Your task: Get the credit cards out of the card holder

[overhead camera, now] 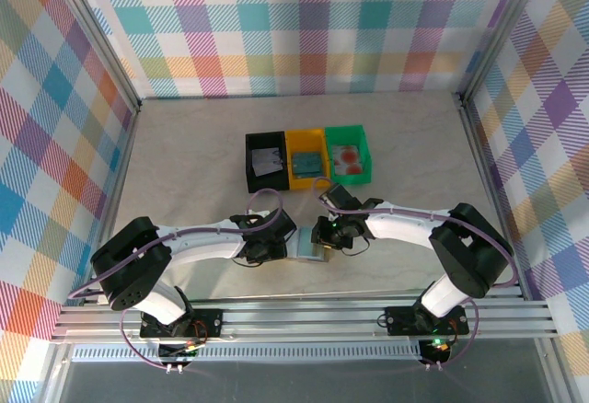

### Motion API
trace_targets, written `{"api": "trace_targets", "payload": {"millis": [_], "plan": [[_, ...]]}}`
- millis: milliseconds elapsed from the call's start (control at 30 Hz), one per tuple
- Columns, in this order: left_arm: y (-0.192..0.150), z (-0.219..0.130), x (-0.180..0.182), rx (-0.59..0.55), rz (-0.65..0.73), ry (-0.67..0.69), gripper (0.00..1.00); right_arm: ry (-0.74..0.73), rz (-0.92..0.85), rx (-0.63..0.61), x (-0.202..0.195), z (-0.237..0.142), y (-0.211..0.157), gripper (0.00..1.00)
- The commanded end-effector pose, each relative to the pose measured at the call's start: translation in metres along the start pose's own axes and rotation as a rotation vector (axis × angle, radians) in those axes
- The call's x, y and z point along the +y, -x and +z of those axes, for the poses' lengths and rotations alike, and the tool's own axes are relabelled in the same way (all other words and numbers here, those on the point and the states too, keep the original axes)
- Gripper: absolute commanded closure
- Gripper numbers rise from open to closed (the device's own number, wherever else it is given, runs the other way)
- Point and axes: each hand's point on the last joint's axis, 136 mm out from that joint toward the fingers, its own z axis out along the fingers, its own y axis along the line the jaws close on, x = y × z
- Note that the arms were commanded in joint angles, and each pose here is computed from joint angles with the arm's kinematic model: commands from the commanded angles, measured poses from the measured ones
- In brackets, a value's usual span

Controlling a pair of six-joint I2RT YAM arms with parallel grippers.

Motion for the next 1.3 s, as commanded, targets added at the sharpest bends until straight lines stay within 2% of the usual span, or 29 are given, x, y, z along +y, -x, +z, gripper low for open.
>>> {"api": "trace_targets", "payload": {"millis": [0, 200, 500, 900, 1067, 1267], "plan": [[-0.039, 0.038, 0.006, 0.143, -0.012, -0.013, 0.44, 0.049, -0.045, -0.012, 0.018, -0.010, 0.002, 0.77], [-0.039, 0.038, 0.005, 0.142, -0.011, -0.015, 0.44, 0.050, -0.057, -0.014, 0.023, -0.013, 0.004, 0.84], [-0.038, 0.037, 0.004, 0.142, -0.010, -0.016, 0.44, 0.079, -0.090, -0.026, 0.038, -0.023, 0.004, 0.83], [-0.036, 0.034, 0.003, 0.132, -0.012, -0.023, 0.44, 0.135, -0.125, -0.013, 0.059, -0.020, 0.000, 0.87], [-0.034, 0.029, 0.002, 0.121, -0.014, -0.032, 0.44, 0.160, -0.140, -0.009, 0.067, -0.020, -0.002, 0.82], [-0.034, 0.029, 0.002, 0.122, -0.014, -0.032, 0.44, 0.108, -0.128, -0.017, 0.057, -0.020, -0.001, 0.77]]}}
